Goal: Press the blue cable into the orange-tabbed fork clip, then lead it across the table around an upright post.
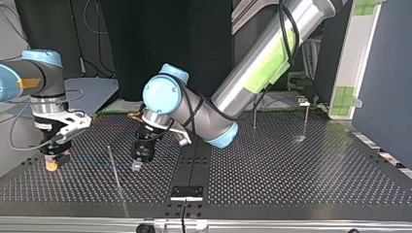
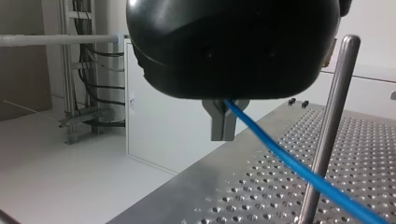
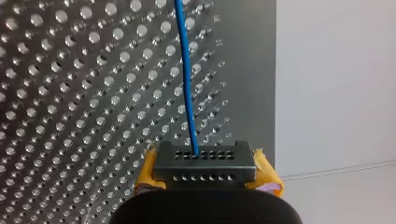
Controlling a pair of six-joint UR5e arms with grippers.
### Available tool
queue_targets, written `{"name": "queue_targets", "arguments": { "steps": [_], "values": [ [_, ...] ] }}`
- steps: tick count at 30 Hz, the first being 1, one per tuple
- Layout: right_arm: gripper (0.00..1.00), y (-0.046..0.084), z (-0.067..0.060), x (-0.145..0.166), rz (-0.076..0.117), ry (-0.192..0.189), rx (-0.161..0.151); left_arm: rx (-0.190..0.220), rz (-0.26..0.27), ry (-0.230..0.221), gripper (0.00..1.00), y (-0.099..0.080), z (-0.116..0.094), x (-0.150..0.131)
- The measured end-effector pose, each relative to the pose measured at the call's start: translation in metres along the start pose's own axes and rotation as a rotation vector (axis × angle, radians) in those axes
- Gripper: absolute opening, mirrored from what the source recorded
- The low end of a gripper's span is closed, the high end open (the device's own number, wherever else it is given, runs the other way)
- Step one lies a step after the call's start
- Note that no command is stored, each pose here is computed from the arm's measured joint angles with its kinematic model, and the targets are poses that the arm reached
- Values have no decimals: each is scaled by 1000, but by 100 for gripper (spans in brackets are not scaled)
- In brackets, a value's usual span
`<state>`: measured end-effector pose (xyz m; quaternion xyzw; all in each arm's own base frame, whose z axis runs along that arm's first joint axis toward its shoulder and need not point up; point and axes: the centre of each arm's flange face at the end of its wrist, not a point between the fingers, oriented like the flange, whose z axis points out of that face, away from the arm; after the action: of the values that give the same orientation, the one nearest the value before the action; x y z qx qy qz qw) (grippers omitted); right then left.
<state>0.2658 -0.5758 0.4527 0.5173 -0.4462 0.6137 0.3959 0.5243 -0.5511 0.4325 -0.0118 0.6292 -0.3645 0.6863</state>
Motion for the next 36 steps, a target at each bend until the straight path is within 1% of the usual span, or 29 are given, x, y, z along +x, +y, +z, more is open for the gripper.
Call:
{"name": "queue_targets", "arguments": {
  "steps": [5, 9, 12, 14, 18, 24, 30, 31, 32, 33, 34, 35, 36],
  "values": [
    [0, 8, 9, -4, 0, -2, -4, 3, -10, -11, 0, 7, 4, -4],
    [0, 12, 16, -9, 0, -6, -1, 16, -24, -24, 0, 11, 9, -7],
    [0, 12, 21, -13, 0, -10, 4, 23, -33, -25, 0, 15, 12, -6],
    [0, 13, 24, -16, 1, -14, 8, 25, -37, -17, 0, 19, 15, 1],
    [0, 15, 28, -24, 0, -23, 11, 18, -38, 7, 0, 31, 20, 23],
    [0, 19, 34, -42, -2, -50, 7, 3, -32, 37, 0, 48, 24, 50],
    [0, 21, 41, -66, 2, -86, 4, -1, -29, 49, 0, 56, 24, 56],
    [0, 21, 41, -70, 3, -93, 4, -2, -29, 51, 4, 57, 24, 56],
    [0, 21, 42, -73, 4, -98, 5, -3, -29, 53, 13, 58, 24, 56],
    [0, 21, 42, -76, 5, -102, 5, -5, -29, 55, 13, 60, 24, 57],
    [0, 21, 43, -79, 6, -107, 5, -6, -28, 57, 24, 61, 23, 58],
    [0, 21, 43, -81, 6, -110, 6, -8, -28, 59, 30, 62, 23, 59],
    [0, 21, 43, -83, 7, -114, 5, -11, -28, 62, 30, 64, 22, 61]
  ]
}}
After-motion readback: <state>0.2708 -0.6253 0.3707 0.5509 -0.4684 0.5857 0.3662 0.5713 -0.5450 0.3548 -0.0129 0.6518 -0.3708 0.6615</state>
